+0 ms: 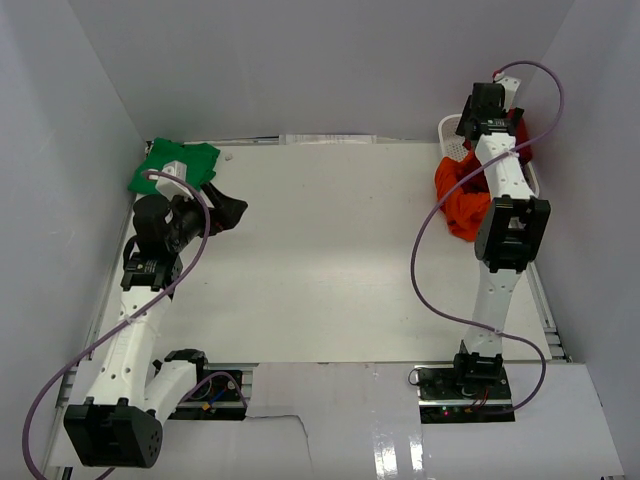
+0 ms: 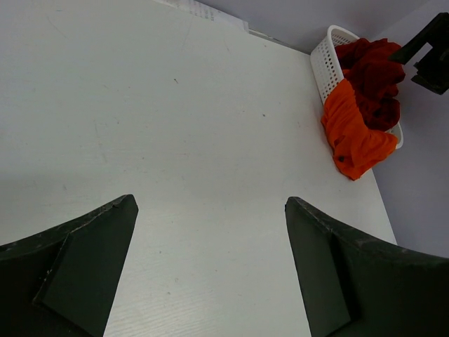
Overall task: Fold and stack the t-shirts
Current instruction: Grab crumpled tshirt from bin with the right arm
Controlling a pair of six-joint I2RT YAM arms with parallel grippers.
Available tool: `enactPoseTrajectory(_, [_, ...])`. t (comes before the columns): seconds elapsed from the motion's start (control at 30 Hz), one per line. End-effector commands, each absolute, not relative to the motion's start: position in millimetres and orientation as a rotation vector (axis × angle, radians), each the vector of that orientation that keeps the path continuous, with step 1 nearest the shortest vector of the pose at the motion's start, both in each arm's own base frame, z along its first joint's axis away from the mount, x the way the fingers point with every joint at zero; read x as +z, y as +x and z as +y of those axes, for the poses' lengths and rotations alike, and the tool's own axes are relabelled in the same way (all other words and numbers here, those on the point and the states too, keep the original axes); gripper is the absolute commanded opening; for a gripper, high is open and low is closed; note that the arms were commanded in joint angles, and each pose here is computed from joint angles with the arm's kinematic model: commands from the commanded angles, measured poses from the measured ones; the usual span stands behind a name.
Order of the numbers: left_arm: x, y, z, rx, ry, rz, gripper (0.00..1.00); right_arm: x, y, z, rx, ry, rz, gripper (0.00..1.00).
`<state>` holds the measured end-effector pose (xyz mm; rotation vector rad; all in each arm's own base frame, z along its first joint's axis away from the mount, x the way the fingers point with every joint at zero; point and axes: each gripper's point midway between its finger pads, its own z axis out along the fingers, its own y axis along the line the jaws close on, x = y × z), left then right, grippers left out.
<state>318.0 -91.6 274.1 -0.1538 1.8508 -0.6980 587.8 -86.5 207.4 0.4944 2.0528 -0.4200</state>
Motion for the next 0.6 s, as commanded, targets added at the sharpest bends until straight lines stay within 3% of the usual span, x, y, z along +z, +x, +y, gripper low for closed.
enactPoseTrajectory(0.0, [275, 318, -95, -0.714, -0.123, 1.847, 0.98, 209, 614, -106, -0.480, 0.500, 2.008, 0.90])
enactPoseTrajectory(0.03, [274, 318, -95, -0.714, -0.121, 1.848, 0.98, 223, 623, -112, -0.478, 0.511, 1.960, 0.90])
enactPoseTrajectory(0.17, [265, 322, -97, -0.723, -0.127, 1.877, 0.98, 188, 636, -132, -0.524, 0.538, 1.962, 0.90])
enactPoseTrajectory(0.23, [264, 322, -96, -0.722, -0.130, 1.881, 0.98, 175, 635, -142, -0.549, 0.558, 1.959, 0.99])
enactPoseTrajectory(0.27, [263, 323, -96, -0.718, -0.131, 1.884, 0.98, 171, 631, -149, -0.591, 0.582, 1.951, 0.93])
enactPoseTrajectory(0.3, [262, 324, -96, -0.715, -0.132, 1.885, 0.98, 168, 631, -152, -0.592, 0.592, 1.952, 0.71])
enactPoseTrajectory(0.37, [261, 324, -95, -0.713, -0.135, 1.888, 0.98, 163, 632, -159, -0.578, 0.605, 1.956, 0.38])
enactPoseTrajectory(0.4, [260, 325, -95, -0.710, -0.136, 1.891, 0.98, 166, 634, -159, -0.550, 0.616, 1.947, 0.08])
enactPoseTrajectory(0.57, [261, 325, -95, -0.707, -0.133, 1.887, 0.98, 220, 655, -89, -0.236, 0.307, 1.871, 0.08])
